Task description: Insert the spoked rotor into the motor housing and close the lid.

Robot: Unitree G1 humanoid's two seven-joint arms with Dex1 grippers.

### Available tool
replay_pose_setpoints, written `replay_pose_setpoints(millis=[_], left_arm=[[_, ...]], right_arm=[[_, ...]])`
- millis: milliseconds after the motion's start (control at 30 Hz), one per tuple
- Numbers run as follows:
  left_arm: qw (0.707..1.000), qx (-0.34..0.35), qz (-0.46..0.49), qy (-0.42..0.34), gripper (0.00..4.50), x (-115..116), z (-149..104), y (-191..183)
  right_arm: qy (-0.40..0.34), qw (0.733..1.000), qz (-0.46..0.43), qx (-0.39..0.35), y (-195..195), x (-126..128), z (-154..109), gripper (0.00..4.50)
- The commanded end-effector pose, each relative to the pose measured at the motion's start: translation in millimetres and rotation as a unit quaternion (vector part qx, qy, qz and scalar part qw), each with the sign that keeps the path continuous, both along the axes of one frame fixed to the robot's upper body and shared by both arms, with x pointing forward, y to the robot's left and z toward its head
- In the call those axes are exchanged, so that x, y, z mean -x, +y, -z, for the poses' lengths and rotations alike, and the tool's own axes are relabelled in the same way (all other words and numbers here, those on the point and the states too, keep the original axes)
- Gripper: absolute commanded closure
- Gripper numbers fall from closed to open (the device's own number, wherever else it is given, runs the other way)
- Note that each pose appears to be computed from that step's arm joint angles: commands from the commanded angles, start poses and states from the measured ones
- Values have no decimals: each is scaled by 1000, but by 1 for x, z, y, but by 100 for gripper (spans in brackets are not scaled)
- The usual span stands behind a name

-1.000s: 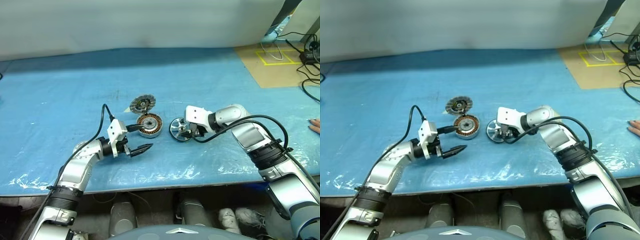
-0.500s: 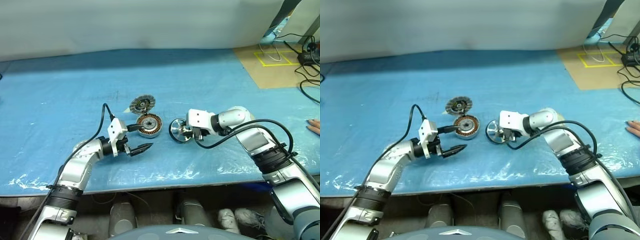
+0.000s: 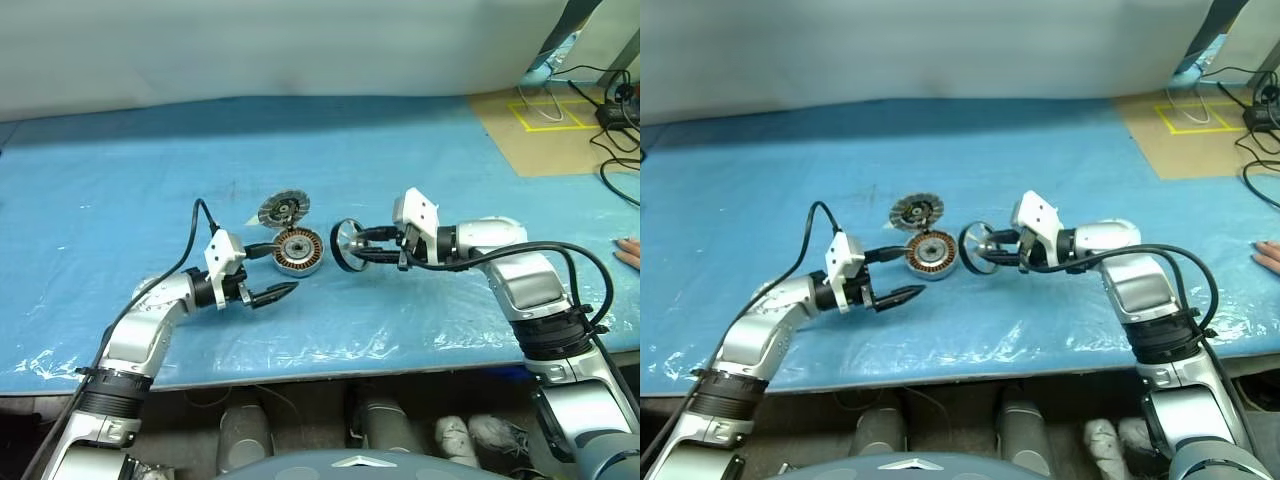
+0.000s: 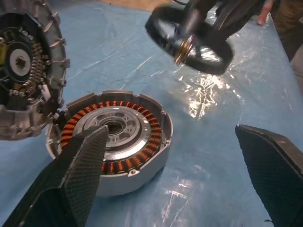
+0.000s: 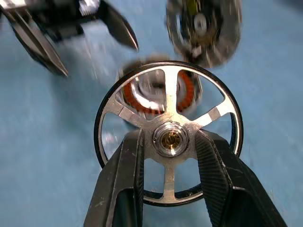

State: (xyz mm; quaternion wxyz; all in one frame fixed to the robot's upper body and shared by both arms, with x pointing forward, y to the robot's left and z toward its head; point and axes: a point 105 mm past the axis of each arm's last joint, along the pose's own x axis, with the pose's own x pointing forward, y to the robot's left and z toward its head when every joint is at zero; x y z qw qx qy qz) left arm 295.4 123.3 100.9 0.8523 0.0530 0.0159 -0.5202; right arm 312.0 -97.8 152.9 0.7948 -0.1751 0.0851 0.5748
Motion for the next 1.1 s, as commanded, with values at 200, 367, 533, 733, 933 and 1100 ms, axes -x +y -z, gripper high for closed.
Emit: replay_pose_setpoints(millis=[200, 367, 533, 733, 933, 1100], left_arm=[[999, 12, -27, -25, 0, -11, -17, 12], [999, -8, -42, -31, 0, -14, -14, 20], [999, -11, -39, -31, 0, -11, -13, 20], [999, -9, -31, -28, 0, -6, -11, 15], [999, -9, -32, -28, 0, -8, -11, 16], [999, -6, -30, -28, 0, -8, -11, 15]], right_arm=[[3, 996, -34, -79, 53, -1, -21, 322], [1, 998, -32, -48, 65, -17, -3, 322], [-3, 999, -32, -38, 67, -27, 3, 322], [-11, 999, -36, -6, 64, -32, 15, 322], [-19, 998, -56, 18, 66, -27, 20, 322], [-32, 997, -57, 36, 68, -28, 26, 197]])
